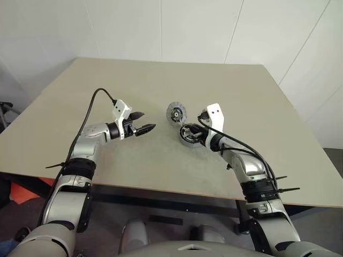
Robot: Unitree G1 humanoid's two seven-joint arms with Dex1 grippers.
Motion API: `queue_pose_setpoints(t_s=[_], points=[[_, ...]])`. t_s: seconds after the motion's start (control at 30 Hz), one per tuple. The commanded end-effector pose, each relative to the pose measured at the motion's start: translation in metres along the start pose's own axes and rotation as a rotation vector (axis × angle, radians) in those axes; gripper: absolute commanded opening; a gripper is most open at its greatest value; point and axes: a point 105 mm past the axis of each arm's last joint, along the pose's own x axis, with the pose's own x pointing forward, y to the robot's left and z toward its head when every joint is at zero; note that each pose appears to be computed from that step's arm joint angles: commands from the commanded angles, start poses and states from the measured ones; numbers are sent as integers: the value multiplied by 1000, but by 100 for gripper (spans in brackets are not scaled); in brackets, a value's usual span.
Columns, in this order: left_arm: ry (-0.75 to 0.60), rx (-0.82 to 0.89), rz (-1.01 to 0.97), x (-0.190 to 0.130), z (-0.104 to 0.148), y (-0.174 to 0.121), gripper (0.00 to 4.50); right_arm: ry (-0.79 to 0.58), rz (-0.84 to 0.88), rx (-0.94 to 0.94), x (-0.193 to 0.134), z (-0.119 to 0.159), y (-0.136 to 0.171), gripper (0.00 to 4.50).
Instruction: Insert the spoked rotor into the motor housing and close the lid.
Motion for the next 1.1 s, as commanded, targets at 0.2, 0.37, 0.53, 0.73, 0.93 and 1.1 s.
queue_pose_setpoints(t_s=[0.2, 0.37, 0.53, 0.73, 0.93, 1.1], points=[[-43, 46, -3, 2, 17, 1, 443, -212, 35, -84, -14, 76, 12, 36], [-43, 45, -3, 0, 16, 1, 443, -246, 77, -110, -14, 92, 28, 36], [-42, 45, 3, -3, 15, 1, 443, -106, 114, -51, -5, 48, 40, 36], [-41, 44, 11, -4, 14, 1, 443, 97, -6, 8, 4, -14, 19, 36], [-39, 44, 9, -2, 15, 3, 443, -25, -17, -8, -2, 24, 7, 36], [-39, 43, 5, 0, 15, 2, 443, -150, 44, -33, -14, 63, 12, 36]])
